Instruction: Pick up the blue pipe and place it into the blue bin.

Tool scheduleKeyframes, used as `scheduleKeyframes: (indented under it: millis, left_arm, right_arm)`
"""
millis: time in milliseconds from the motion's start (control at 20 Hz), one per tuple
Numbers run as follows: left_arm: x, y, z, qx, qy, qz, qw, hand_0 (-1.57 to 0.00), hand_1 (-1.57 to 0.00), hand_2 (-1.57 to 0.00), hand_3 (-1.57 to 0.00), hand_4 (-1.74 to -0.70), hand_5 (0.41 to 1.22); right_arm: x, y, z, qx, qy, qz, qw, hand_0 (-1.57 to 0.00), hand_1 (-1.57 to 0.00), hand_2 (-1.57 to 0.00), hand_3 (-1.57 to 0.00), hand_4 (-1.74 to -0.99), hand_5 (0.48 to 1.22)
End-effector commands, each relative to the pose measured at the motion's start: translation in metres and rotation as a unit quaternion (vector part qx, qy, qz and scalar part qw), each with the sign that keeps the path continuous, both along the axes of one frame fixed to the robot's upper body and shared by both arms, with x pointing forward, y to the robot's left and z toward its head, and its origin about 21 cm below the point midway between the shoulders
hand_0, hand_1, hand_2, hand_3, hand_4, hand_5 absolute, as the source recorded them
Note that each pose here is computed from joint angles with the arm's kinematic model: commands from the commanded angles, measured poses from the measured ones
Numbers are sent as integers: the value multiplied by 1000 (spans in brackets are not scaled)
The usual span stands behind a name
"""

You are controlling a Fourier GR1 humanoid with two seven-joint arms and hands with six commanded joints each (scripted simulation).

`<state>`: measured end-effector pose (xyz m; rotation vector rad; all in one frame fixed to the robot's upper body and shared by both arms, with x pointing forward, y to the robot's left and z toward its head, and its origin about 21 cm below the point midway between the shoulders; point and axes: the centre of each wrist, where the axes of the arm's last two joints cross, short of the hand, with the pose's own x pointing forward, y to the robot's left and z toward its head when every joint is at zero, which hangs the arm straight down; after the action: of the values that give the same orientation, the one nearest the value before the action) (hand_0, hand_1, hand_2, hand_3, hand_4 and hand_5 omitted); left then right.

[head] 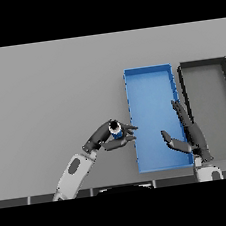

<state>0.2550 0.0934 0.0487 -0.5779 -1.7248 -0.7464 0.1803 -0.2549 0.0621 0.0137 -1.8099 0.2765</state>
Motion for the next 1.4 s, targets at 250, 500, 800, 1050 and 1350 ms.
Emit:
scheduleKeyframes:
  millis: [250, 500, 800, 1050, 1350]
  left_arm:
    - [-6, 2, -2, 3, 1, -3, 1000, -1571, -1571, -1571, -1571, -1467, 1221]
    - [-2, 1, 2, 15, -7, 3, 1000, -1571, -1571, -1571, -1571, -1467, 1221]
    - [4, 2, 0, 6, -10, -10, 1000, -1571, -1571, -1571, -1571, -1464, 1221]
    - [5, 0, 1, 1, 8, -14, 1000, -1571, -1571, -1571, -1571, -1470, 1221]
    - [6, 4, 3, 23, 4, -3, 1000, -1571, -1571, -1571, -1571, -1462, 1221]
  right_arm:
    - [24, 11, 61, -28, 38, 157, 987, 1, -9, -104, 0, -1255, 560]
    - [44, 46, 96, -94, 20, 241, 966, 1, -2, -53, 1, -1296, 556]
    - [55, 86, 114, -112, -7, 330, 937, 1, 0, -46, 1, -1268, 555]
    - [68, 115, 127, -149, 0, 357, 922, -11, -20, -71, 1, -1209, 534]
    - [83, 137, 130, -179, 11, 384, 906, -168, -218, -261, -128, -1233, 487]
